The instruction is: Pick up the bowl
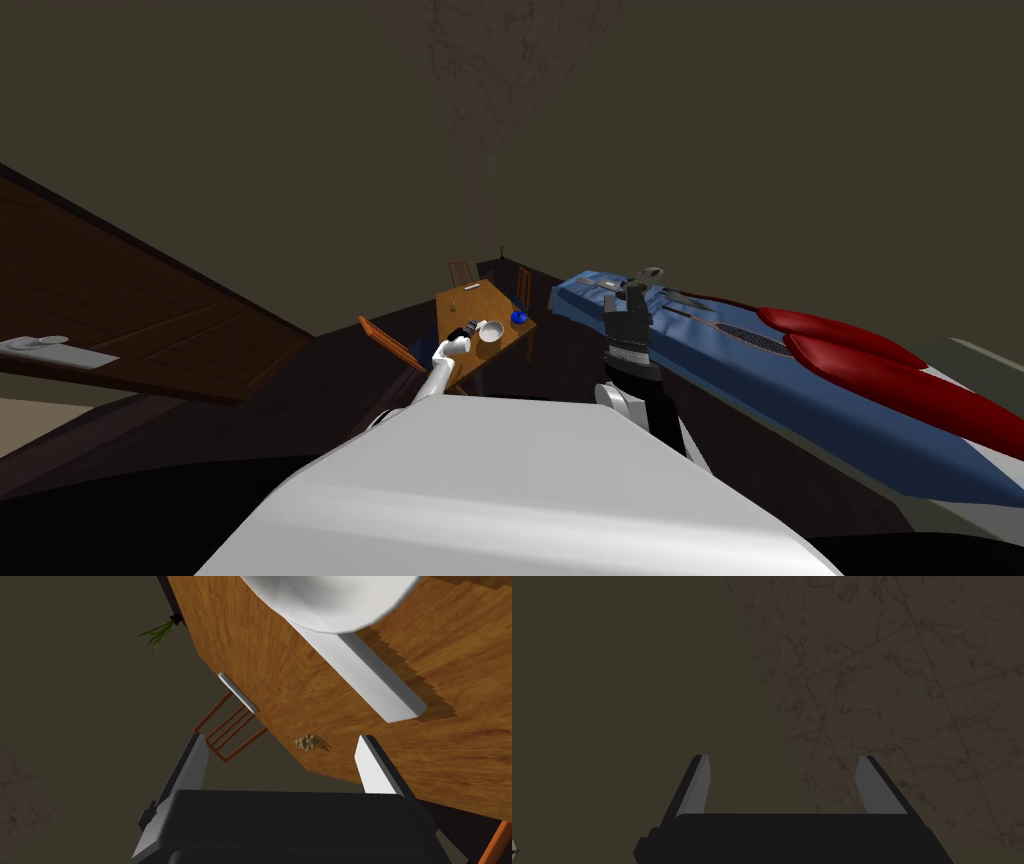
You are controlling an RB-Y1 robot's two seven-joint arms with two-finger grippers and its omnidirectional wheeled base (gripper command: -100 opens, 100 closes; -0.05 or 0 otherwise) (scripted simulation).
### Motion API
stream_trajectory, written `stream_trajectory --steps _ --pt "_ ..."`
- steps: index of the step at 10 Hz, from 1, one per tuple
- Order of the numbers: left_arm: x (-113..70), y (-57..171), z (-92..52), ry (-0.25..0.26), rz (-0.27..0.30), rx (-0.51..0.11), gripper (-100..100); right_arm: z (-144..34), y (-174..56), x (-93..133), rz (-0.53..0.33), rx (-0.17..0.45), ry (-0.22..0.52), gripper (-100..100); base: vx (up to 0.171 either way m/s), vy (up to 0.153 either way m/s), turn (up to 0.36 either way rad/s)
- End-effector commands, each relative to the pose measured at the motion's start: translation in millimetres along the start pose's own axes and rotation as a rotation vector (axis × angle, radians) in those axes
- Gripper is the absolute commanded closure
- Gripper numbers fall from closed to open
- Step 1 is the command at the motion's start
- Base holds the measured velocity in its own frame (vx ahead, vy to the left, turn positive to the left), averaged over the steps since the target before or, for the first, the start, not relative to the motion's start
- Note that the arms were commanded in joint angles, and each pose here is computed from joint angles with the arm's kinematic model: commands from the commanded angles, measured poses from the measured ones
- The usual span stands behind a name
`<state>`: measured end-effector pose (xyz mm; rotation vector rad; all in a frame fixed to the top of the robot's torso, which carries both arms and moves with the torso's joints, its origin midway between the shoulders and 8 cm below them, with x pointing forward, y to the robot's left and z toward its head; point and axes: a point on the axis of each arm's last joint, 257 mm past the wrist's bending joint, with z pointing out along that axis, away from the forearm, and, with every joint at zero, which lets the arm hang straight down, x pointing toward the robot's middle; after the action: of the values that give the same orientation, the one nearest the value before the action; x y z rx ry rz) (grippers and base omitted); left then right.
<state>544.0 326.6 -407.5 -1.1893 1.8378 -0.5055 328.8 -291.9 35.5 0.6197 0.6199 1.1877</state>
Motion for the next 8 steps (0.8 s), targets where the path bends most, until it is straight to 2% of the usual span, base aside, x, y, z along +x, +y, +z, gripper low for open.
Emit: stream_trajectory --steps 1,2,4,5,7,8 --pt "19.9 12 4.9 0.054 0.006 -0.055 -100 0.0 0 0 0.0 0.0 0.0 0 0.009 0.023 -0.03" --pt "22.9 18 5.2 0.06 0.006 -0.066 -100 0.0 0 0 0.0 0.0 0.0 0 0.002 0.015 -0.006" --pt "44.6 24 10.1 0.118 0.011 -0.113 -100 0.0 0 0 0.0 0.0 0.0 0 0.005 0.016 -0.014" --pt "47.2 29 10.1 0.123 0.01 -0.122 -100 0.0 0 0 0.0 0.0 0.0 0 0.005 0.012 -0.012" --pt "69.2 36 11.9 0.18 0.014 -0.164 -100 0.0 0 0 0.0 0.0 0.0 0 0.006 0.01 -0.012" --pt "70.4 38 11.7 0.182 0.014 -0.168 -100 0.0 0 0 0.0 0.0 0.0 0 0.005 0.008 -0.007"
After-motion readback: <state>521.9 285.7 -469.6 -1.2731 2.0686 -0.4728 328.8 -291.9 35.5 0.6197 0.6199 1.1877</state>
